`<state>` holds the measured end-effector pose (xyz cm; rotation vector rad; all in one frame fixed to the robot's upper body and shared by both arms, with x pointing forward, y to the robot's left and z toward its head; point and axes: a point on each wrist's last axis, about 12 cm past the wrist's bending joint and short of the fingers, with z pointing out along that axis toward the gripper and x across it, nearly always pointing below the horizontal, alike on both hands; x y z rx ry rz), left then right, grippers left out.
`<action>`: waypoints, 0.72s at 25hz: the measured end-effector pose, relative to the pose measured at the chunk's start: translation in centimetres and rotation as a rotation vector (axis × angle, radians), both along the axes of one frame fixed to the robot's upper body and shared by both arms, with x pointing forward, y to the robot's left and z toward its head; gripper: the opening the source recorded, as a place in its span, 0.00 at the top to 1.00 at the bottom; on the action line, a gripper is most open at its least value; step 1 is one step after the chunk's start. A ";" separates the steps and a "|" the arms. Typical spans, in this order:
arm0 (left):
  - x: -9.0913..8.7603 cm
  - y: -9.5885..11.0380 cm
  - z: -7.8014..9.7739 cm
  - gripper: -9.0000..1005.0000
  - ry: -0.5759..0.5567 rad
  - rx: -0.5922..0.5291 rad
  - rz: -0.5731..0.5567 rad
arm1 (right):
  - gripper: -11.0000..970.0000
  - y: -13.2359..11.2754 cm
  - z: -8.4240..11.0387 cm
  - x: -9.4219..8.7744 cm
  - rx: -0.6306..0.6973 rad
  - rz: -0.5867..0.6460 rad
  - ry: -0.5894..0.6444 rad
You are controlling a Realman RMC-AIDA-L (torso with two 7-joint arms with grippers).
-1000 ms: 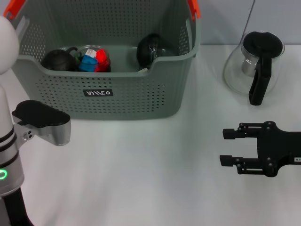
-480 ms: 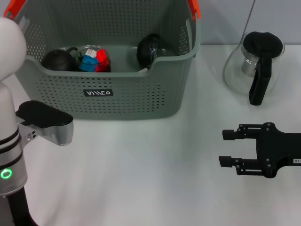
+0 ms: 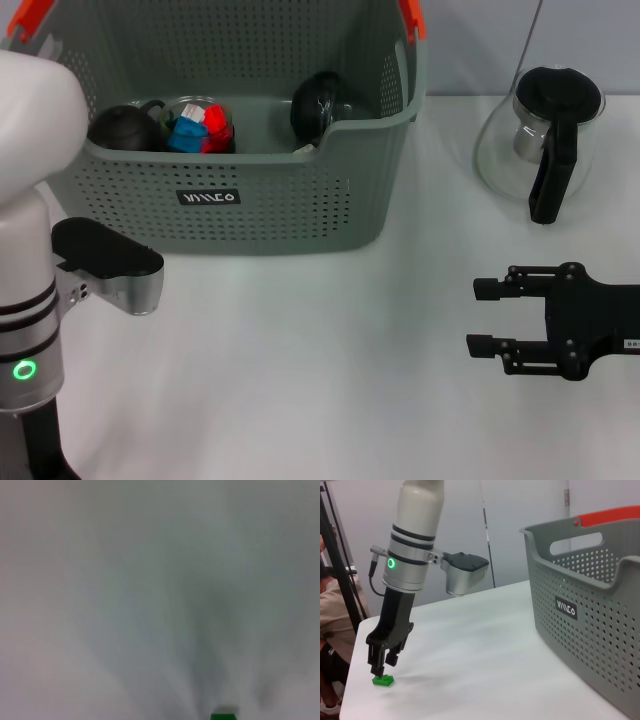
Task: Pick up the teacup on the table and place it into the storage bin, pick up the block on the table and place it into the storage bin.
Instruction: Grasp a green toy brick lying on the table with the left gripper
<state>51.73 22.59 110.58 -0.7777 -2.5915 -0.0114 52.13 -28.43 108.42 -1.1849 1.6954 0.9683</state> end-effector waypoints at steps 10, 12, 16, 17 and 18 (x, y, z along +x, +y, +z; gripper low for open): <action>0.1 -0.4 -0.3 0.57 -0.004 0.024 -0.018 | 0.27 0.1 0.1 0.1 0.001 0.004 -0.004; 0.2 -0.5 -0.6 0.57 -0.003 0.034 -0.024 | 0.27 0.2 0.1 0.1 0.001 0.005 -0.004; 0.3 -0.6 -0.9 0.57 -0.011 0.059 -0.033 | 0.27 0.2 0.1 0.1 0.002 0.006 -0.004; 0.3 -0.6 -1.0 0.57 -0.012 0.063 -0.033 | 0.27 0.1 0.1 0.1 0.001 0.006 -0.004; 0.3 -0.6 -1.0 0.57 -0.013 0.064 -0.034 | 0.27 0.1 0.0 0.1 0.001 0.005 -0.004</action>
